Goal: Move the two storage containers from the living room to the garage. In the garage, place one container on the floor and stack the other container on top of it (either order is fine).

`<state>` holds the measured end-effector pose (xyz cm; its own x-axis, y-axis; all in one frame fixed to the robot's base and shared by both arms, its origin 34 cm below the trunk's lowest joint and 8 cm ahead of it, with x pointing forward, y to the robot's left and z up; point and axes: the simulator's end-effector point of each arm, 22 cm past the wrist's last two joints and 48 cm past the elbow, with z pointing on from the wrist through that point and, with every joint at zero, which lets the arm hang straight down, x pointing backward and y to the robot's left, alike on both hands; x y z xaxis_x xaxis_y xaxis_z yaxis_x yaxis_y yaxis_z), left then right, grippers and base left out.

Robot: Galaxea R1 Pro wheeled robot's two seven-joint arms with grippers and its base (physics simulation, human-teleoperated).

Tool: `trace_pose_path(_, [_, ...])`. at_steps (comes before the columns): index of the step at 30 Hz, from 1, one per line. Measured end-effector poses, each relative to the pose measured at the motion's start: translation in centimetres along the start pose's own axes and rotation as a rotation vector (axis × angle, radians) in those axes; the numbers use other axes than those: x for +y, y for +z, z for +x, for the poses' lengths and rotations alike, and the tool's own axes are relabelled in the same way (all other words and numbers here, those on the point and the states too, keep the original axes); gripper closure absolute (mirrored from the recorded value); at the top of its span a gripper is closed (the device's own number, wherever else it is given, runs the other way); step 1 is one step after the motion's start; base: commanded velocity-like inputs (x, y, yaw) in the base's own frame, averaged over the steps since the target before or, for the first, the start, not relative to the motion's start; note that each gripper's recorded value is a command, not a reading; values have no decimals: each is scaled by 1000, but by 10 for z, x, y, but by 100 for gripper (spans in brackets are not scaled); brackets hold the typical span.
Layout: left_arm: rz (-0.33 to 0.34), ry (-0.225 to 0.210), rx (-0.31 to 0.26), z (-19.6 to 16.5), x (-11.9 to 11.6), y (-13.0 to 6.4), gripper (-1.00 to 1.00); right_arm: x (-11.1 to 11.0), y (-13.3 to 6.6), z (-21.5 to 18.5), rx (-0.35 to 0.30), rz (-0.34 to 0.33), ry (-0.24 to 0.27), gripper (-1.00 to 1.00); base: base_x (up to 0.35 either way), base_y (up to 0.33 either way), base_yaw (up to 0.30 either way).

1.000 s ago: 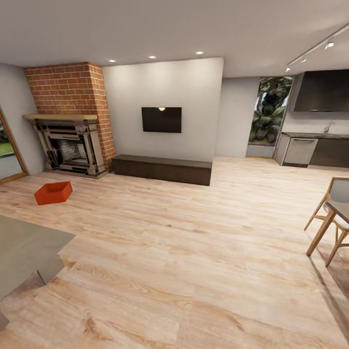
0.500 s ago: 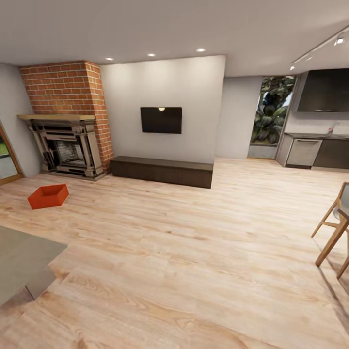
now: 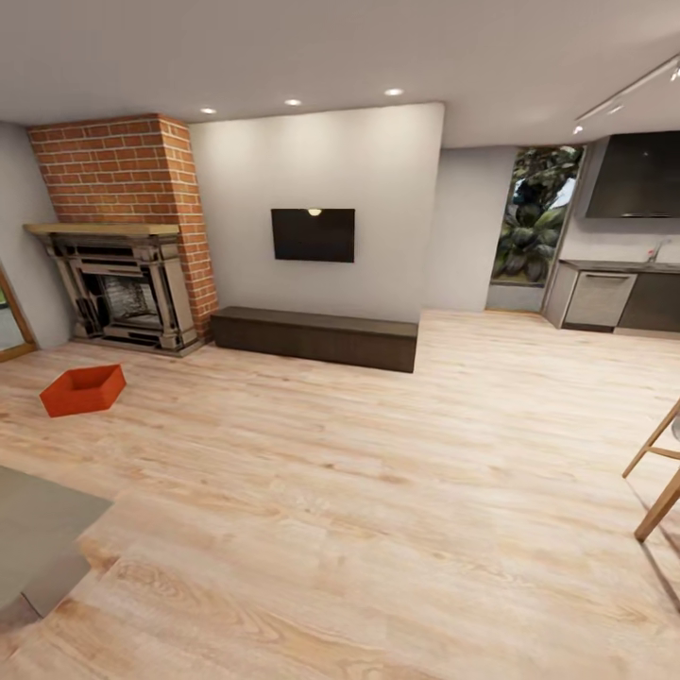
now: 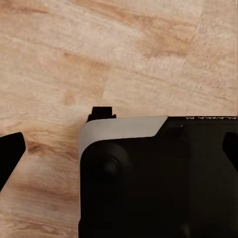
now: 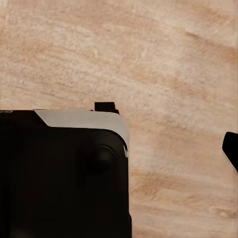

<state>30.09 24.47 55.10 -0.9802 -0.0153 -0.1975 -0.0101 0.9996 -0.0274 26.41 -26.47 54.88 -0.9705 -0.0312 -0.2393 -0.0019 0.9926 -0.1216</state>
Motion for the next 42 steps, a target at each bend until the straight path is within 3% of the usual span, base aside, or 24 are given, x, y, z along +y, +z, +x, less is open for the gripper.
trace_pose_path(42, [0,0,0,0,0,0,-100,0,0,0,-1,0,-1,-100,321,0,0])
